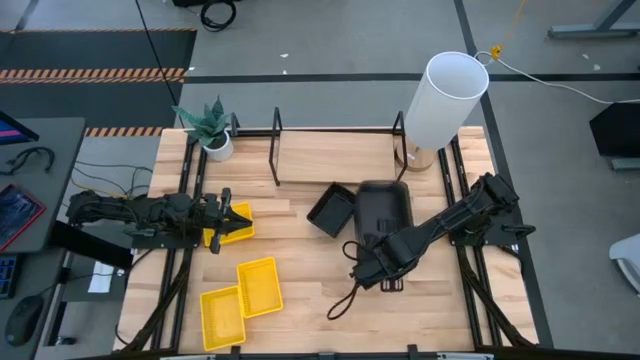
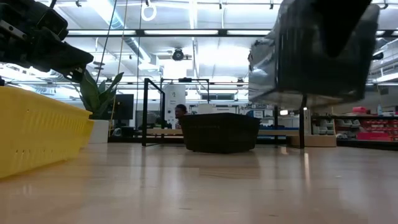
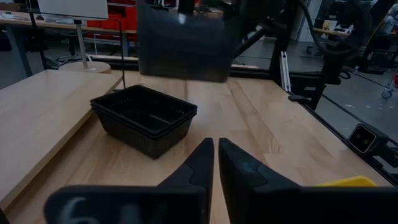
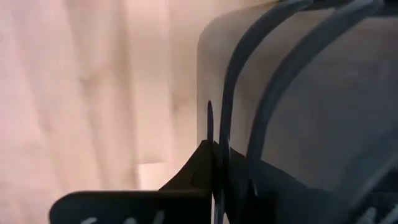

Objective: Stack baskets on shelf by color
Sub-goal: Put the stacked gray bins on the shelf

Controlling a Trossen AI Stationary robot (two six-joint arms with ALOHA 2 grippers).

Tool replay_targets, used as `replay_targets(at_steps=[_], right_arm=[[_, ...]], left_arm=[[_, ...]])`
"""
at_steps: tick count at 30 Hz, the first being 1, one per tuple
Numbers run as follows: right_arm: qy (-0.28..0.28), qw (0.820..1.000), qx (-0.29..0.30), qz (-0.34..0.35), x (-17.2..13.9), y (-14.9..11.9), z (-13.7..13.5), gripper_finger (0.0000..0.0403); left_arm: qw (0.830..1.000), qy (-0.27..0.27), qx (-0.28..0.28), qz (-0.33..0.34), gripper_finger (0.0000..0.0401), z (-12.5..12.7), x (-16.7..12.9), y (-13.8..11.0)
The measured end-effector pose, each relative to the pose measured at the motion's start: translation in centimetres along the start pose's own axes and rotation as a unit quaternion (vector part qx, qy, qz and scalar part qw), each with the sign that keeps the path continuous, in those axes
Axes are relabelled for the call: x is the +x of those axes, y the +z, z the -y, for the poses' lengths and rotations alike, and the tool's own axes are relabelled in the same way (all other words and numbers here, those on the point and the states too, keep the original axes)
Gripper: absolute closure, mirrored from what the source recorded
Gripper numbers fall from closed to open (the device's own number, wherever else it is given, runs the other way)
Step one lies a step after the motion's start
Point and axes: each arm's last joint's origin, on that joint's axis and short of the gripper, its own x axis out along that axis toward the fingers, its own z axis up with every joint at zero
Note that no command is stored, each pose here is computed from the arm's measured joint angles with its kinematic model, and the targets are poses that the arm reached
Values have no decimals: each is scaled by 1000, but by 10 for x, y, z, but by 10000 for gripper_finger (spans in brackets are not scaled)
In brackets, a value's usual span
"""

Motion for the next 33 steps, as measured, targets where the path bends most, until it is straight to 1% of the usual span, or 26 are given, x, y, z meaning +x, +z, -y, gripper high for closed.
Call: replay_targets(at_steps=[2, 5, 9, 11, 13, 17, 24, 27, 31, 33], right_arm=[[-27, 1000, -11, -1, -6, 0, 6, 388], [-71, 996, -46, -1, -8, 1, 17, 388], [-107, 990, -94, 3, -6, 9, 34, 387], [-117, 989, -92, -4, -3, 14, 47, 387], [-120, 990, -71, -11, 1, 19, 62, 387], [-119, 991, -46, -31, 9, 27, 94, 387], [-85, 994, -24, -60, 23, 34, 148, 387], [-72, 996, -26, -55, 34, 38, 165, 387], [-36, 997, -26, -55, 50, 38, 184, 387], [-34, 997, -28, -61, 56, 37, 192, 386]], left_arm=[[1000, 0, 0, 0, 373, 0, 0, 0], [1000, 0, 0, 0, 370, 0, 0, 0], [1000, 0, 0, 0, 364, 0, 0, 0], [1000, 0, 0, 0, 363, 0, 0, 0], [1000, 0, 0, 0, 363, 0, 0, 0], [1000, 0, 0, 0, 368, 0, 0, 0], [1000, 0, 0, 0, 373, 0, 0, 0], [1000, 0, 0, 0, 370, 0, 0, 0], [1000, 0, 0, 0, 365, 0, 0, 0], [1000, 0, 0, 0, 366, 0, 0, 0]])
